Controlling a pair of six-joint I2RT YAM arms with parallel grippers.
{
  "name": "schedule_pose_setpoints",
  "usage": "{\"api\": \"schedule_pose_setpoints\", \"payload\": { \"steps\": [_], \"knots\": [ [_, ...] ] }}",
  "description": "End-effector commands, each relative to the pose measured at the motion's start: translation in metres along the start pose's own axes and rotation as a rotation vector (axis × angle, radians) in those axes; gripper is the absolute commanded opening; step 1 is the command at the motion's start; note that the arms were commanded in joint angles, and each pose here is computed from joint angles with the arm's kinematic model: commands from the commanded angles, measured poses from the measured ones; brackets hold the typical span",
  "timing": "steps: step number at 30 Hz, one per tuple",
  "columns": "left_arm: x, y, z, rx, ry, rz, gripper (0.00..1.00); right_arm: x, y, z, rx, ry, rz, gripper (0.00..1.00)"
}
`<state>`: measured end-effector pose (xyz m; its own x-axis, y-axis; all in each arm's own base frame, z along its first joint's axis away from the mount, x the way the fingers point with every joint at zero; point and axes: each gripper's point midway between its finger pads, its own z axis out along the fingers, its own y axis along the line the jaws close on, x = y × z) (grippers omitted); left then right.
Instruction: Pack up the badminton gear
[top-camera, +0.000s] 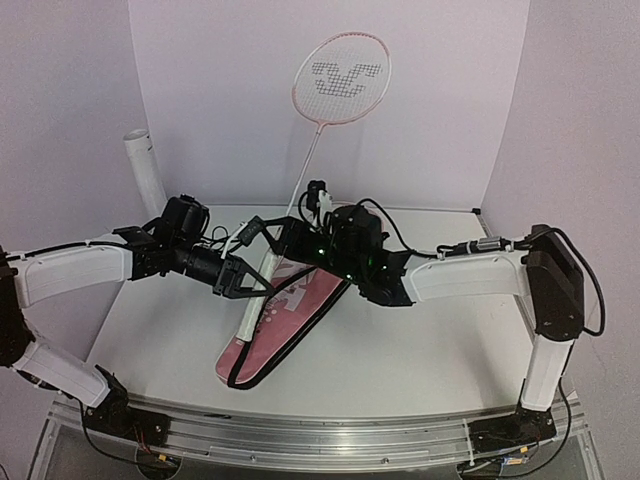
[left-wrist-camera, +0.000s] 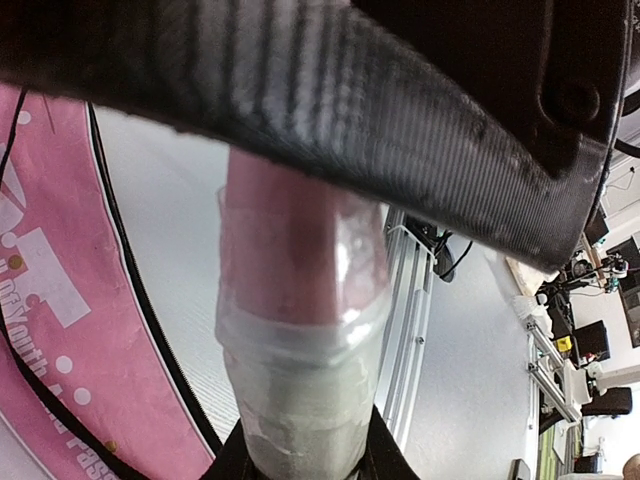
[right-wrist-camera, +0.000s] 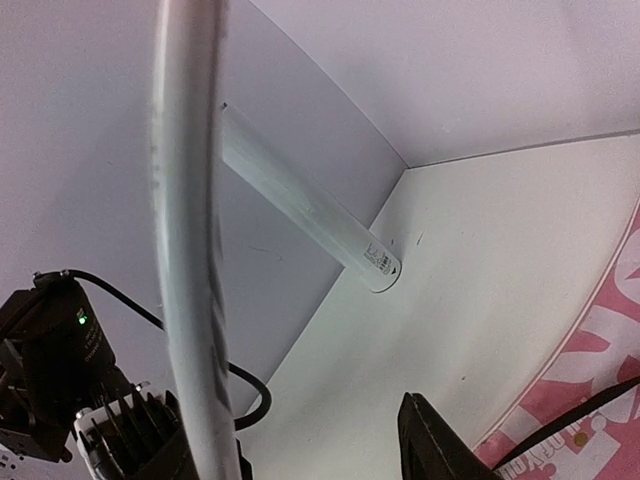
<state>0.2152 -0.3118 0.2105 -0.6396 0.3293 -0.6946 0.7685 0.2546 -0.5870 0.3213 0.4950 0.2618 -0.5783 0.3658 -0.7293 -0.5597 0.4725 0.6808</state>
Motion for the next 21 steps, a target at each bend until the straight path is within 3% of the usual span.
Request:
{"api": "schedule_pose_setpoints", "payload": {
  "steps": [1, 5, 11, 16, 21],
  "knots": [
    [-0.046, -0.021, -0.011, 0.045, -0.112, 0.113, 0.00, 0.022, 0.040, -0.015, -0.123, 0.088, -0.040, 0.54],
    [-0.051, -0.023, -0.012, 0.048, -0.122, 0.114, 0.00, 0.029, 0.031, -0.027, -0.104, 0.104, -0.006, 0.56],
    [-0.051, -0.010, -0.010, -0.011, -0.123, 0.111, 0.00, -0.005, 0.035, -0.054, -0.048, 0.025, 0.090, 0.61],
    [-0.053, -0.004, -0.010, -0.062, -0.126, 0.171, 0.00, 0.000, 0.045, -0.049, 0.030, 0.069, 0.089, 0.59],
    [-0.053, -0.008, -0.011, -0.050, -0.123, 0.186, 0.00, 0.011, 0.025, -0.035, 0.096, 0.059, 0.073, 0.59]
  ]
}}
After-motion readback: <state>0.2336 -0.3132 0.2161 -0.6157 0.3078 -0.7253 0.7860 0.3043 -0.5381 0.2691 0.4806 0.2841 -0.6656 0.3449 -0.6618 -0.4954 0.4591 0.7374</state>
